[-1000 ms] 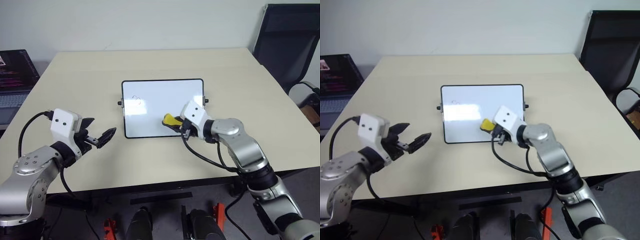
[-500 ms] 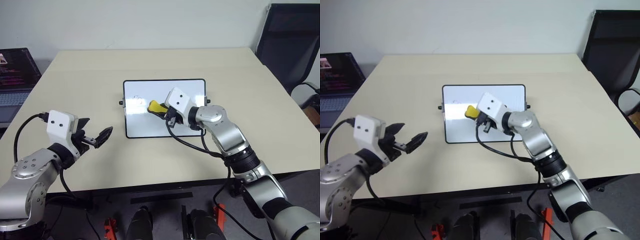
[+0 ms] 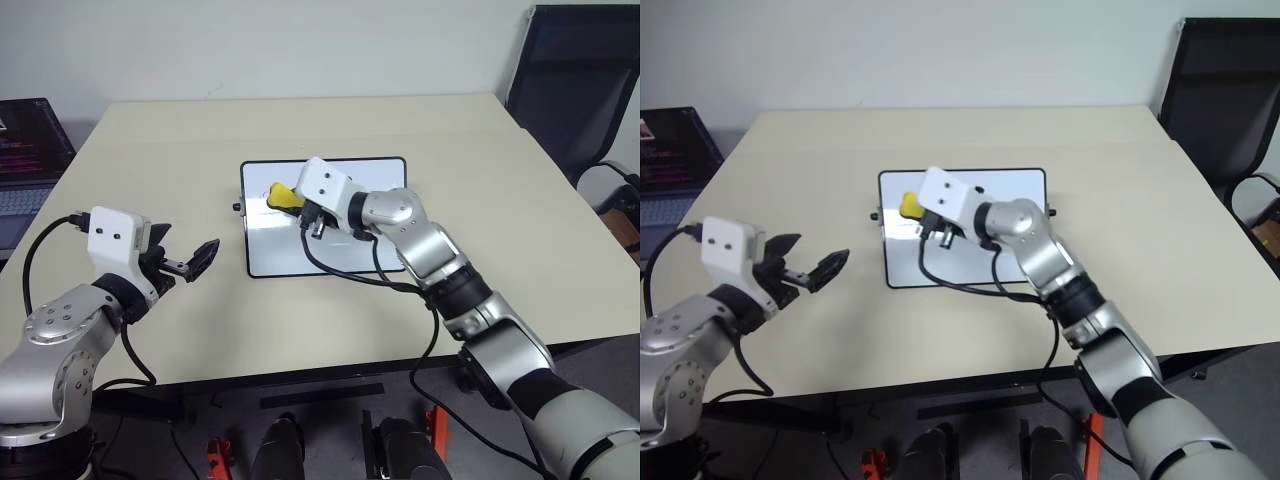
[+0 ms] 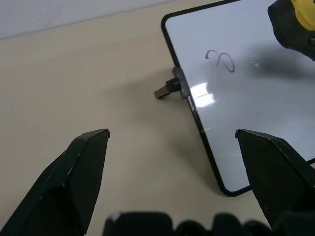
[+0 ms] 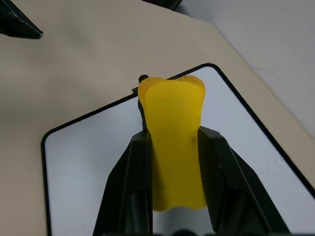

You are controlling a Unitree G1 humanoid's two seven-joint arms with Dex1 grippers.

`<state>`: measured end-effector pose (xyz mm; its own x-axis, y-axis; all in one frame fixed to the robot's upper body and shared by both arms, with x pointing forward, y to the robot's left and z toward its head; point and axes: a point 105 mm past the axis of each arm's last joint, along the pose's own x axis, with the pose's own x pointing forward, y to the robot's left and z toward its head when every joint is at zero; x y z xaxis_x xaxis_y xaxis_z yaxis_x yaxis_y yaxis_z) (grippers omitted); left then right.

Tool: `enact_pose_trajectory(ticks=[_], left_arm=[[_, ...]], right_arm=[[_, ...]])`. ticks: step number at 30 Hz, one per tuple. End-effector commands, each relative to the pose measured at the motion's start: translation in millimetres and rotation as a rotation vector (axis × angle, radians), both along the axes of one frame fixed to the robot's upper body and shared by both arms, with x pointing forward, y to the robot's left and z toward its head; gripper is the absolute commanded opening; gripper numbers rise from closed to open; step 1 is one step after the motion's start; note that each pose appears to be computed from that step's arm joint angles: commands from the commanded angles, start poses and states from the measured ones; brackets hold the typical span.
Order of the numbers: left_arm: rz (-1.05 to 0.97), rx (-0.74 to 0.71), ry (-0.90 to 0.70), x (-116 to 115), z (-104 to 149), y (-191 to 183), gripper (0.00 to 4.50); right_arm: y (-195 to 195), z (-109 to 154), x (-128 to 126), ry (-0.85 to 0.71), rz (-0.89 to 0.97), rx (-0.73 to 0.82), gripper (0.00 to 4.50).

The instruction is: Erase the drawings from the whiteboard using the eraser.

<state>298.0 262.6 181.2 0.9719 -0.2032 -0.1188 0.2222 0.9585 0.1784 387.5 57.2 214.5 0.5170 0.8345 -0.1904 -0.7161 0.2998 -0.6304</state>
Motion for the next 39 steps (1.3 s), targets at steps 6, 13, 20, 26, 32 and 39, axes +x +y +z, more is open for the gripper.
enact_pose_trajectory(ticks=[6, 13, 20, 26, 32, 39], left_arm=[[0.014, 0.007, -0.022, 1.5, 10.9, 2.1, 4.50], [-0.008, 0.017, -0.019, -0.3, 11.2, -2.5, 4.50], [-0.016, 0.017, -0.017, -0.9, 11.1, -3.7, 4.50], [-0.026, 0.020, -0.017, 0.9, 11.6, -4.8, 4.50], [-0.040, 0.019, -0.015, 2.5, 11.4, -7.3, 4.50], [-0.053, 0.022, -0.013, 5.0, 12.2, -9.3, 4.50]], right_arm=[[39.2, 25.6, 14.9, -0.200, 0.021, -0.140, 0.96], [46.7, 10.8, 18.4, -0.189, 0.030, -0.225, 0.96], [49.1, 15.7, 19.1, -0.190, 0.021, -0.177, 0.96], [44.9, 7.3, 23.1, -0.116, -0.017, -0.120, 0.96], [34.9, 5.6, 33.1, -0.097, -0.099, -0.084, 0.96], [33.9, -13.8, 30.2, -0.211, -0.040, -0.375, 0.96]])
